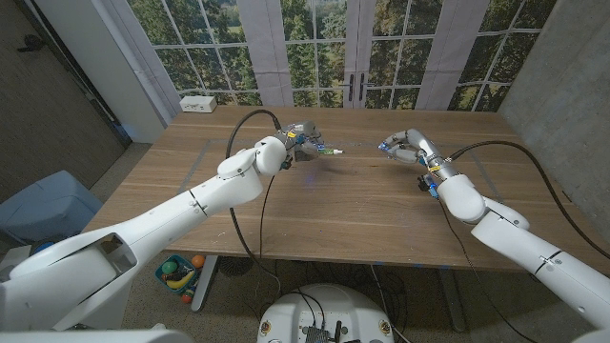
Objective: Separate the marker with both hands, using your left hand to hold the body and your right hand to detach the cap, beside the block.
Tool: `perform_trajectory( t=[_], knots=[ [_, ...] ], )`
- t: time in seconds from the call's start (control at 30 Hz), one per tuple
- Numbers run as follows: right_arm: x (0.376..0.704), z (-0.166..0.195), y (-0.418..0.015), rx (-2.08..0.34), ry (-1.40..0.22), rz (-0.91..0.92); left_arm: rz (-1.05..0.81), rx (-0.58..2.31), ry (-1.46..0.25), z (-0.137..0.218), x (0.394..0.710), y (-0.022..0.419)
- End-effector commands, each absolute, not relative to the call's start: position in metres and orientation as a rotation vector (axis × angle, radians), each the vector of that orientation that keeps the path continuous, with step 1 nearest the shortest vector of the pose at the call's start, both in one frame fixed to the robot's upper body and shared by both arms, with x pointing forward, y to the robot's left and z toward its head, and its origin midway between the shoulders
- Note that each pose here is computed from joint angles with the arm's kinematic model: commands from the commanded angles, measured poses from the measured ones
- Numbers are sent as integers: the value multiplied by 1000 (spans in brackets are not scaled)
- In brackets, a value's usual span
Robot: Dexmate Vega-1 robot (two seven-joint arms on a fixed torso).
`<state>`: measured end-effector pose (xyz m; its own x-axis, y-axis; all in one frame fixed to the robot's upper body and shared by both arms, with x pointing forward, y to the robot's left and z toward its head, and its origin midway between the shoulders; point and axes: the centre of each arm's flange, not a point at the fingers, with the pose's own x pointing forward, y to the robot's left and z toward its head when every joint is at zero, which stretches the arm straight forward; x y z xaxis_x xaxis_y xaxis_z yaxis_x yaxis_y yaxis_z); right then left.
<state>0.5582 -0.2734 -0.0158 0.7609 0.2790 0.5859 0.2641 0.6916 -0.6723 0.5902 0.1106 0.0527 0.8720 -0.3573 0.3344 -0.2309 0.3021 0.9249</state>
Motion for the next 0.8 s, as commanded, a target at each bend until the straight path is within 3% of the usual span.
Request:
perform_trajectory(
  t=[0.03,0.8],
  knots=[
    [557,-24,-271,-924,-625,24,-70,1297,-491,36,586,120],
    [556,-35,-262,-1048,-561,12,-35,1382,-442,18,580,125]
  ],
)
